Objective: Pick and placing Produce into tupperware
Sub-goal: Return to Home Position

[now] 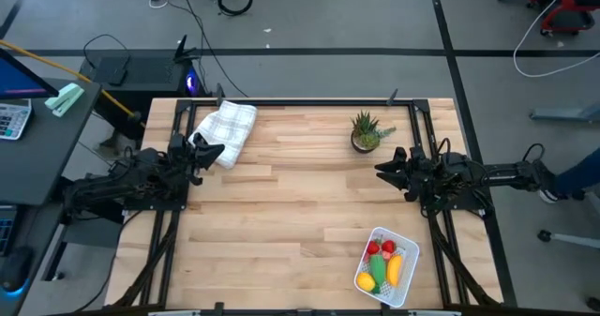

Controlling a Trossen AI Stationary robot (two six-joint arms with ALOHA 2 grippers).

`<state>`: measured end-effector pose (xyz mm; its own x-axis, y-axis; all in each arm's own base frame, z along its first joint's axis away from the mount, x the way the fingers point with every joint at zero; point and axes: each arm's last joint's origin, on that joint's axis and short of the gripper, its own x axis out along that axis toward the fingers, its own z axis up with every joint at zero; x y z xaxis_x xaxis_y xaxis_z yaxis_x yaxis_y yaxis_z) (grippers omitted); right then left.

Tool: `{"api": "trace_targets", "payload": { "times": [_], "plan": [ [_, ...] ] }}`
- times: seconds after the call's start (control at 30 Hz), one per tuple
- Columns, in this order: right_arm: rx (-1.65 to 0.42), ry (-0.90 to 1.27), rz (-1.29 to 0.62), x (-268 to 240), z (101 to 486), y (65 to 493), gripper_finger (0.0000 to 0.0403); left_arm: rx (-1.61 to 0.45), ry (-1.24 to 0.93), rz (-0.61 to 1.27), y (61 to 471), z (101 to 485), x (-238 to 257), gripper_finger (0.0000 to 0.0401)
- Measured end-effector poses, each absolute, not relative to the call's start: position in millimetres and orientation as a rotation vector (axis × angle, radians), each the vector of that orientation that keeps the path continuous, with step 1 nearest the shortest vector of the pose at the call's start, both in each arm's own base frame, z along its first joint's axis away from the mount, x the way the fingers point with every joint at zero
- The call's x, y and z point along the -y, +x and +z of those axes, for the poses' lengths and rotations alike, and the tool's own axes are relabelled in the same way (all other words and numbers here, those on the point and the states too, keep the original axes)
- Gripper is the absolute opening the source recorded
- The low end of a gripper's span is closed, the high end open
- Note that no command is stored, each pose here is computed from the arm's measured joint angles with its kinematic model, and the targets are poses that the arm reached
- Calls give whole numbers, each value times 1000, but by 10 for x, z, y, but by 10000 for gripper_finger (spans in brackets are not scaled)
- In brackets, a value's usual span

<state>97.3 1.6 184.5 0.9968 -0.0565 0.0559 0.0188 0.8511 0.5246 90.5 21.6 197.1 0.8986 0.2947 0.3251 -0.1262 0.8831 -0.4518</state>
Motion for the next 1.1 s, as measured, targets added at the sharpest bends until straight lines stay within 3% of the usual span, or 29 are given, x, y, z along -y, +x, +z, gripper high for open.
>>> {"api": "trace_targets", "payload": {
  "times": [1.1],
  "plan": [
    [70, 551, -40, -16, 1845, 973, 168, 399, -437, 225, 905, 1971, -216, 32]
  ]
}}
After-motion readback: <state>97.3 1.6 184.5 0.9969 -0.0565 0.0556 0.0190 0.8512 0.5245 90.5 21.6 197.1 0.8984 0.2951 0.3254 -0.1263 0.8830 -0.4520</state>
